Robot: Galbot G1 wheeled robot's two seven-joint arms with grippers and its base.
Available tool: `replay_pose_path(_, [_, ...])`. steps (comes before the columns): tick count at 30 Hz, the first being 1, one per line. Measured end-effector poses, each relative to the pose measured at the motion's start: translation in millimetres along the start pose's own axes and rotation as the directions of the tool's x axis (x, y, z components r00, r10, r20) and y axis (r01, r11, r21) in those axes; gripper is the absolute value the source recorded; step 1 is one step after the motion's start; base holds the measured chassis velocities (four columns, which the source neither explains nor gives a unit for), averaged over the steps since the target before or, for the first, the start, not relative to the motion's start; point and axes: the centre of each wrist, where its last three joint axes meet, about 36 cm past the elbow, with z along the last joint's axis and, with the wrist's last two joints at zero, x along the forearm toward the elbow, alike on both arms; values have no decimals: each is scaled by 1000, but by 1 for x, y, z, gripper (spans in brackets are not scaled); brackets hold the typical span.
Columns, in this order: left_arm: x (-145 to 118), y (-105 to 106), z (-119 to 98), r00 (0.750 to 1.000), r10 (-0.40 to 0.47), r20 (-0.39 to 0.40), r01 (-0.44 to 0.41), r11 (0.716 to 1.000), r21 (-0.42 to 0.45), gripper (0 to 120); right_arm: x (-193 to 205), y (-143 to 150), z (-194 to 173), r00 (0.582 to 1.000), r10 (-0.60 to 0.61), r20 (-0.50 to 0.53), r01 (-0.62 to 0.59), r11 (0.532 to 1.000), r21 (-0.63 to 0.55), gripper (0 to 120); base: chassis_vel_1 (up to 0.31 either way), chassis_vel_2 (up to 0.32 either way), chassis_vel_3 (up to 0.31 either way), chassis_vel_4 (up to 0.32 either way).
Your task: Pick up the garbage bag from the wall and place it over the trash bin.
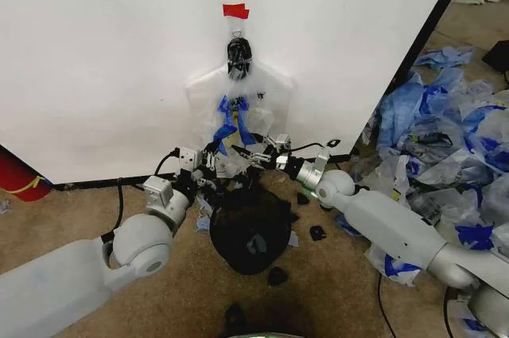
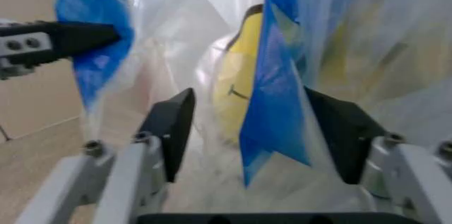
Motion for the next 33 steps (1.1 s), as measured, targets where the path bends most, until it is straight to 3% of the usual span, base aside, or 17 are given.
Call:
replay_pose_path(12, [12, -1, -3, 1000, 22, 7, -22, 1000, 1, 0, 6, 3, -2, 1000, 17, -16, -17, 1000, 7, 7, 0, 0, 0, 0])
replay_pose_path(15, [13, -1, -4, 1000, 24, 9, -24, 1000, 2, 0, 7, 4, -2, 1000, 15, -22, -15, 1000, 7, 0, 0, 0, 0, 0])
replay_pose_path(23, [14, -1, -4, 1000, 23, 11, -23, 1000, 4, 0, 8, 3, -8, 1000, 11, 2, -11, 1000, 0, 0, 0, 0, 0, 0])
replay_pose_path(33, [16, 2, 0, 1000, 8, 4, -8, 1000, 16, 0, 32, 4, -25, 972, -50, 228, 69, 995, -74, 0, 0, 0, 0, 0])
